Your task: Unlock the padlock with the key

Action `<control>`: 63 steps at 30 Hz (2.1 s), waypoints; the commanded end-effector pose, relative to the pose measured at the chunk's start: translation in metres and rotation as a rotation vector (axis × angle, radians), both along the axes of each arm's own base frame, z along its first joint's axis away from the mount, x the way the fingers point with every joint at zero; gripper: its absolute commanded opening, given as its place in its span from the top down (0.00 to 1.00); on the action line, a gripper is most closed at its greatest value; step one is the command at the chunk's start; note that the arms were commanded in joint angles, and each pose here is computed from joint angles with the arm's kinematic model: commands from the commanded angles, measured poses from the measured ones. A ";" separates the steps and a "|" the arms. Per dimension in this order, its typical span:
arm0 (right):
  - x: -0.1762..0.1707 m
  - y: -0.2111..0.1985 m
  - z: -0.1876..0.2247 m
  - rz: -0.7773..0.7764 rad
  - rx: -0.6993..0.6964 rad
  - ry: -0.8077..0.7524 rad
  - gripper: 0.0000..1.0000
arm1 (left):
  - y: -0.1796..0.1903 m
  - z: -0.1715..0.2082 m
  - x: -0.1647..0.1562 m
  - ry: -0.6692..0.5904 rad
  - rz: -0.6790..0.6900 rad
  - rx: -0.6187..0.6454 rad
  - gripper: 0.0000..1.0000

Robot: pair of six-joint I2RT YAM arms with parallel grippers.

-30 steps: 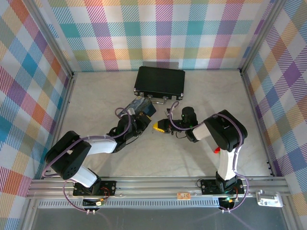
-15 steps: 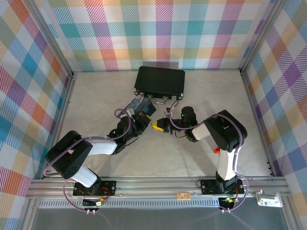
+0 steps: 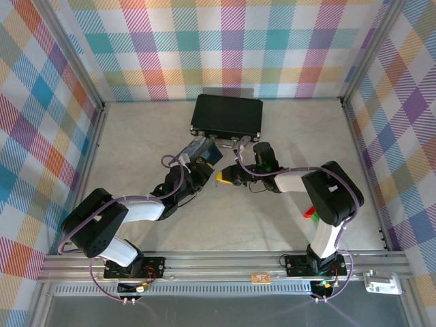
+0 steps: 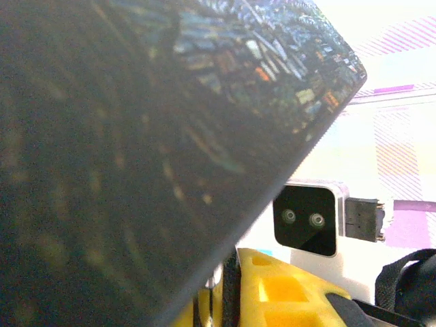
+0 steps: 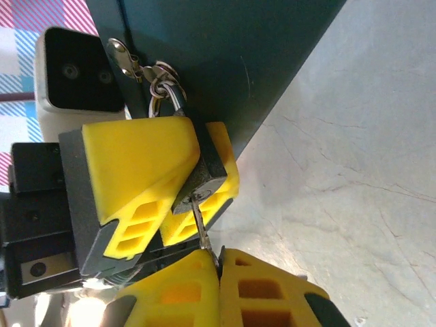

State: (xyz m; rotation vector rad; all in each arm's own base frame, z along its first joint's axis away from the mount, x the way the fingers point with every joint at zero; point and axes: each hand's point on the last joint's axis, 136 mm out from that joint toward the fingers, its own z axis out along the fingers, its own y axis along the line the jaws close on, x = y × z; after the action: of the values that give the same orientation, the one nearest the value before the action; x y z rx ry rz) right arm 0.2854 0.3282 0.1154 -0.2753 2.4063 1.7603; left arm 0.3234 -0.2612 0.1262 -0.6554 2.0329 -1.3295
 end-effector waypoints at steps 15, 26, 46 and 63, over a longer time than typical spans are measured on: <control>0.033 -0.013 0.023 -0.084 0.086 0.070 1.00 | -0.051 0.042 -0.030 -0.131 -0.297 -0.176 1.00; 0.041 -0.010 0.033 -0.120 0.154 0.126 1.00 | -0.044 0.049 -0.033 -0.076 -0.265 -0.166 1.00; 0.034 0.000 0.045 -0.326 0.145 0.238 1.00 | -0.042 0.026 -0.008 -0.074 -0.150 -0.078 1.00; 0.024 -0.014 0.036 -0.329 0.066 0.100 0.75 | -0.001 0.000 0.009 0.012 0.042 0.079 1.00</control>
State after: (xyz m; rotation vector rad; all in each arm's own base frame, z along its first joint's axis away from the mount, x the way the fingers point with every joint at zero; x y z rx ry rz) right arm 0.3056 0.3162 0.1333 0.2952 2.3963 1.7297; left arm 0.3318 -0.2724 0.1306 -0.6657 2.0346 -1.3327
